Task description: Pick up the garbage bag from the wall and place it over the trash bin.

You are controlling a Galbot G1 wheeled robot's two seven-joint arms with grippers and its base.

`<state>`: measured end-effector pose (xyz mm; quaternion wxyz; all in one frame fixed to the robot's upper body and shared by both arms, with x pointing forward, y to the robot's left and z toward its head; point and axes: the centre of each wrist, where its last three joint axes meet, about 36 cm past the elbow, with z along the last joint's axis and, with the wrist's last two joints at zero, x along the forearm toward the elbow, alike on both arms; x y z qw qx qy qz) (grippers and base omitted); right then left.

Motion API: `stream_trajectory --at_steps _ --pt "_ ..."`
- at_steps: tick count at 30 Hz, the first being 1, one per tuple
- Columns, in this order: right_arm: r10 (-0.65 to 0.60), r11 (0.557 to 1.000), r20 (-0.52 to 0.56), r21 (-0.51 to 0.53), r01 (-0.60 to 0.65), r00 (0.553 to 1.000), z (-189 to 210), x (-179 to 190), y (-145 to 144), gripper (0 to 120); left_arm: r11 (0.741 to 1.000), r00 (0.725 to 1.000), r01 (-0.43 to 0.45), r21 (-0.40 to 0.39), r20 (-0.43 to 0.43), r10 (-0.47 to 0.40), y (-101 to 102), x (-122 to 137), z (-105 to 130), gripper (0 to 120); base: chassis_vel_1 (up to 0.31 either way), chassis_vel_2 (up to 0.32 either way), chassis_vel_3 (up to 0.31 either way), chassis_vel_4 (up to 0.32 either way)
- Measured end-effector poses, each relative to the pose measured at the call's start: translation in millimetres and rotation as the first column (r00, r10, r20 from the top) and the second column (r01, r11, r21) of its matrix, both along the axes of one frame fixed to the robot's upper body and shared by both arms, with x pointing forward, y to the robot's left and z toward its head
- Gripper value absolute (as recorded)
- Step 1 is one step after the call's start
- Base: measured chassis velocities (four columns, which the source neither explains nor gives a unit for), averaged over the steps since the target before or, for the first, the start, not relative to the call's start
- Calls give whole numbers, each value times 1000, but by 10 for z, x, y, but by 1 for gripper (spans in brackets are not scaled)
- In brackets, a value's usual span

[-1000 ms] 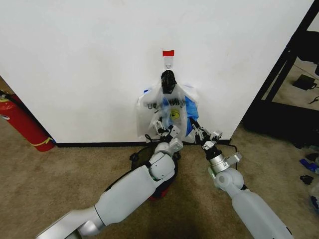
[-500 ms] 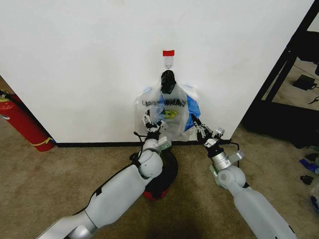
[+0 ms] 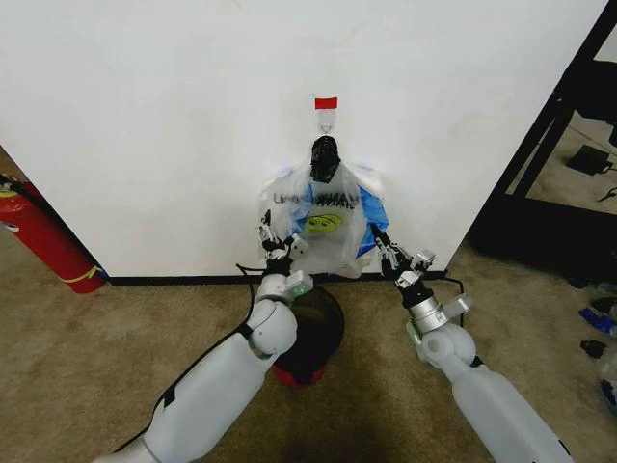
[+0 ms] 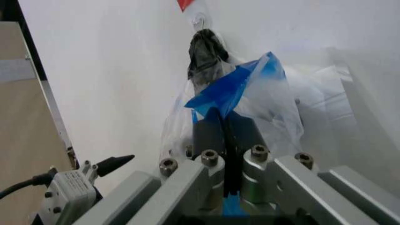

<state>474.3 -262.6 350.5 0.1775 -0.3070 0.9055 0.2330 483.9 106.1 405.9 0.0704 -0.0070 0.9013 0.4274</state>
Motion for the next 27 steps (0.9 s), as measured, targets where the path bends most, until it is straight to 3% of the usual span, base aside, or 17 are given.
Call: stream_trajectory --at_steps 3,10,13,24,27 --pt "1 1000 2 -1 -1 1000 7 -10 13 0 1000 1000 7 3 6 -7 44 -4 -17 94 0 0 0 0" --pt "2 1000 0 -4 -2 1000 8 -36 50 0 1000 1000 30 -6 2 -30 152 -56 -21 72 0 0 0 0" --pt "0 1000 -2 -6 0 1000 6 -52 56 0 999 1000 27 -21 -7 -28 207 -94 -14 57 0 0 0 0" --pt "-17 1000 -1 -3 17 1000 46 -61 45 0 988 996 12 -155 -83 -25 274 -72 76 20 0 0 0 0" --pt "-21 1000 -2 -2 21 1000 52 -79 37 0 980 994 -1 -198 -111 -21 275 -80 140 4 0 0 0 0"
